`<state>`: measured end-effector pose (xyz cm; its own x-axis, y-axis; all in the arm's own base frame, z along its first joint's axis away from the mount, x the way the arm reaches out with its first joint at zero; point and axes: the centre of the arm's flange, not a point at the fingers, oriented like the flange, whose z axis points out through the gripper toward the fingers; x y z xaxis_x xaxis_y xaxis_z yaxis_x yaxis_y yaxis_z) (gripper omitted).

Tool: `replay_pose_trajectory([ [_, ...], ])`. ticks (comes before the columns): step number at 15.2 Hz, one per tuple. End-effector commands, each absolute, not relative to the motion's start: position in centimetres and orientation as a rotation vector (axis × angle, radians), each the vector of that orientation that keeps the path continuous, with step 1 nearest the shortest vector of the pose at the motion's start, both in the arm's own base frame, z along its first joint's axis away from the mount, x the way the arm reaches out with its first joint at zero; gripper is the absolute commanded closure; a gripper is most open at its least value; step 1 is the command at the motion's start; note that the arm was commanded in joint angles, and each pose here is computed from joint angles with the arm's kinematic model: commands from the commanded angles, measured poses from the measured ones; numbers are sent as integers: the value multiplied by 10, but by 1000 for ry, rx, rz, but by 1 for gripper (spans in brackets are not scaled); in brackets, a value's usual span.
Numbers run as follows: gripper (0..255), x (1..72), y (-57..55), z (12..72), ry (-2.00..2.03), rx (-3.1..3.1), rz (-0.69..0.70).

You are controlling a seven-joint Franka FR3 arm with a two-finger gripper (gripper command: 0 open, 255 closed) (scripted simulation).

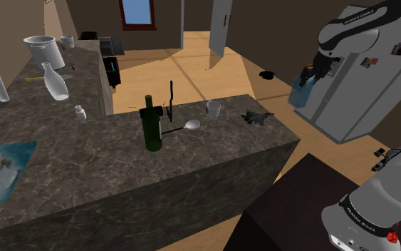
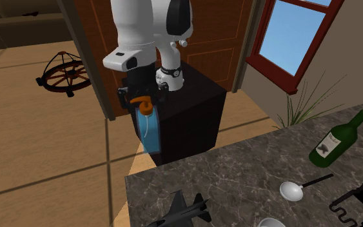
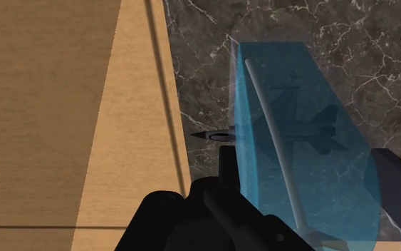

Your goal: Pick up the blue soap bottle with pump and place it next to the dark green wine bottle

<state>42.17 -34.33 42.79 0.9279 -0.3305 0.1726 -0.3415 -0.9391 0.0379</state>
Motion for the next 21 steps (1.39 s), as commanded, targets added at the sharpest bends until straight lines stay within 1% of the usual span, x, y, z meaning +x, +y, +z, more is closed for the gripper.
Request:
replay_pose_trajectory([
  [1, 255, 422, -342, 439, -527, 3018, 252],
  [21, 255, 422, -342, 544, -527, 3018, 252],
])
